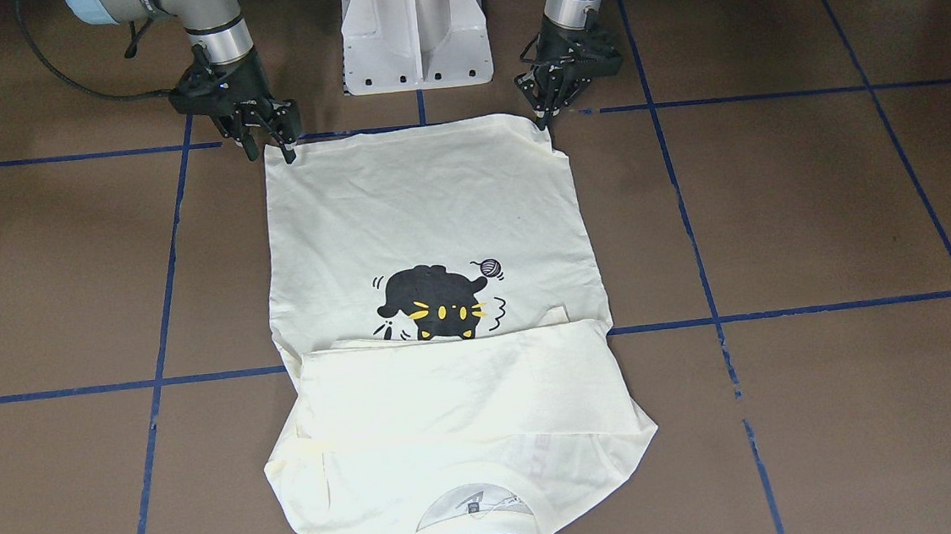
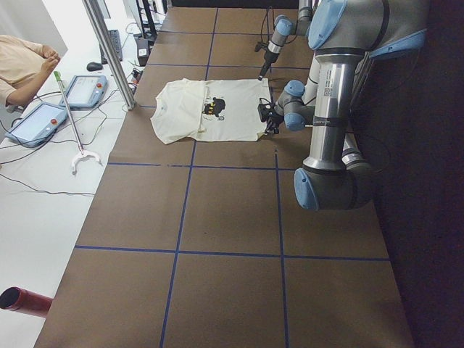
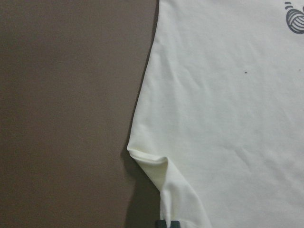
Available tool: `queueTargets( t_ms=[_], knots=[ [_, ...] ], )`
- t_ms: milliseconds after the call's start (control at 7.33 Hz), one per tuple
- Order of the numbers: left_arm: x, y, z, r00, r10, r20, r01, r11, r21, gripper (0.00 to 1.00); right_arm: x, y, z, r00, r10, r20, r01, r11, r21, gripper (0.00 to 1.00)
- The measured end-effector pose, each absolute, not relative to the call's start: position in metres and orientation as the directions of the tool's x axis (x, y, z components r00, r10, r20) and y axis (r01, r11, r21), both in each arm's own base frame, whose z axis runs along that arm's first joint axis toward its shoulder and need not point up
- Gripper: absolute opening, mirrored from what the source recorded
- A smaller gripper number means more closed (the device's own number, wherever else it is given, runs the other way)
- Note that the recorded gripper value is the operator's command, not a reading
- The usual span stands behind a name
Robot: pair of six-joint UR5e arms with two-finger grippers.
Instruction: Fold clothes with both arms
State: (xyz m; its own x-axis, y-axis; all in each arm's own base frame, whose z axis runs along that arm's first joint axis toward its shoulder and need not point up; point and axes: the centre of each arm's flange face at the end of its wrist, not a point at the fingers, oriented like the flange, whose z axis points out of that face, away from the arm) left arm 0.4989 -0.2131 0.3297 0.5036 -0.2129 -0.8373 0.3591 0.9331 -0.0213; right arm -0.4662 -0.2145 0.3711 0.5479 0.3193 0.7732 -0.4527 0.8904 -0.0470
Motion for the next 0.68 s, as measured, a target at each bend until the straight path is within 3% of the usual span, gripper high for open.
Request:
queueTargets(
  t_ms=[136, 273, 409, 546, 682],
  knots=[
    [0.499, -0.213, 0.33, 0.504, -0.213, -0.837, 0.36, 0.933, -0.02, 0.0, -0.468, -0.211, 0.372, 0.552, 0.316, 0.771, -0.447, 0.893, -0.045, 0.65],
    [0.499, -0.213, 0.33, 0.504, -0.212, -0.837, 0.36, 0.933, -0.02, 0.0, -0.47, -0.208, 0.375, 0.558, 0.312, 0.769, -0.442, 0.896, -0.042, 0.55],
    [0.499, -0.213, 0.33, 0.505, -0.212, -0.837, 0.359, 0.933, -0.019, 0.0, -0.472, -0.205, 0.377, 0.564, 0.308, 0.766, -0.437, 0.899, -0.04, 0.55],
    [0.499, -0.213, 0.33, 0.504, -0.212, -0.837, 0.36, 0.933, -0.019, 0.0, -0.474, -0.202, 0.379, 0.569, 0.306, 0.763, -0.433, 0.901, -0.038, 0.44],
    [0.499, -0.213, 0.33, 0.504, -0.212, -0.837, 0.36, 0.933, -0.019, 0.0, -0.475, -0.2, 0.38, 0.572, 0.304, 0.762, -0.429, 0.902, -0.037, 0.09]
  ],
)
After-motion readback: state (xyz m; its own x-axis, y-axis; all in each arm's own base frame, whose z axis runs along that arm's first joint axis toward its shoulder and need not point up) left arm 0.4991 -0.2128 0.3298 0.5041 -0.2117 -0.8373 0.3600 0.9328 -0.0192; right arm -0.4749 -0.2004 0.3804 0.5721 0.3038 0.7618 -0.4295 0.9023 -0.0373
